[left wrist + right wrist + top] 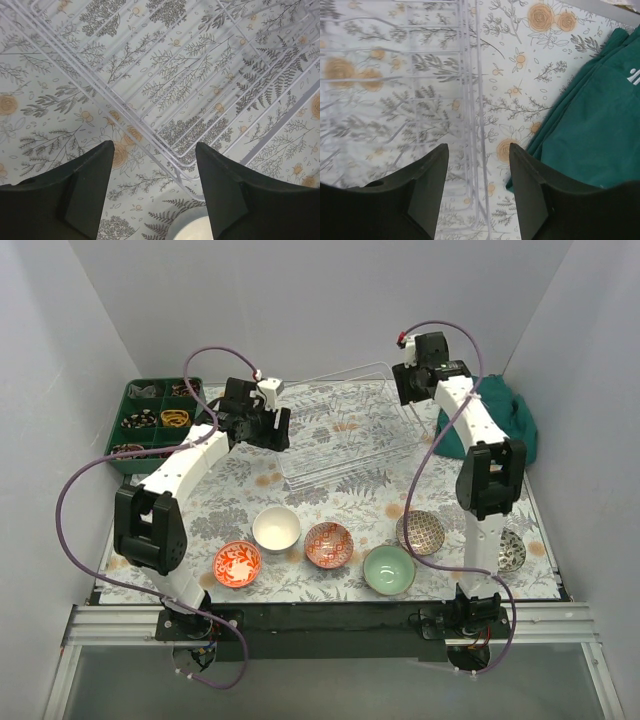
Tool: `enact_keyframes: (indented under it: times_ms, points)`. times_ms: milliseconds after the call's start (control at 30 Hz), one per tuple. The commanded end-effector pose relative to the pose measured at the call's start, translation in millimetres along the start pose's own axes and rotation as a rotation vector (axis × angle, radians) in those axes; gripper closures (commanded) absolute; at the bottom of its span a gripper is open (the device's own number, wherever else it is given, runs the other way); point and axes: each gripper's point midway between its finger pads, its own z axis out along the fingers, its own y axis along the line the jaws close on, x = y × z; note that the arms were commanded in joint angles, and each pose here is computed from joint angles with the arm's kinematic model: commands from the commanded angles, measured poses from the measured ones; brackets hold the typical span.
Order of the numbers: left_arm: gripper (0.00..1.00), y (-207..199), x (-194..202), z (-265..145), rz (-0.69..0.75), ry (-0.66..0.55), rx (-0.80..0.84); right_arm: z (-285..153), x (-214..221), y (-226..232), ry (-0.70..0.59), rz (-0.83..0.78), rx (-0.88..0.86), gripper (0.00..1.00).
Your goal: Load the bowls into the dish rack
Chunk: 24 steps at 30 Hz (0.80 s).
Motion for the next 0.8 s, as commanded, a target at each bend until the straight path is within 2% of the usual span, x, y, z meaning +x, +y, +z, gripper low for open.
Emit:
enact_keyframes:
  times_ms: [0, 33, 133, 167, 233, 267, 333, 467, 533, 767]
  points:
    - [0.33, 6, -28, -35, 0.071, -0.105, -0.062, -102, -48, 23, -0.196, -0.010, -0.182, 0.39]
    - [0.32, 7, -30, -38, 0.080, -0.117, -0.071, -111, -43, 42, -0.187, 0.016, -0.281, 0.39]
    - [0.26, 21, -29, -41, 0.070, -0.131, -0.136, -127, -11, 82, -0.089, 0.061, -0.411, 0.40]
    - [0.25, 26, -27, -41, 0.062, -0.128, -0.155, -127, 6, 108, -0.043, 0.045, -0.460, 0.40]
    - [0.22, 44, -21, -40, 0.026, -0.112, -0.231, -139, 13, 145, -0.036, -0.026, -0.510, 0.40]
    - [0.21, 51, -19, -39, 0.009, -0.107, -0.249, -140, 15, 158, -0.031, -0.056, -0.527, 0.40]
    - [0.16, 81, -14, -46, -0.056, -0.116, -0.401, -144, 11, 191, -0.040, -0.114, -0.551, 0.40]
    - [0.12, 130, 11, -68, -0.271, -0.118, -0.574, -134, 2, 240, -0.033, -0.146, -0.587, 0.38]
    - [0.11, 136, 30, -79, -0.298, -0.108, -0.623, -138, -4, 262, -0.044, -0.174, -0.607, 0.38]
    - [0.09, 137, 49, -118, -0.308, -0.156, -0.661, -127, -1, 323, -0.037, -0.185, -0.623, 0.38]
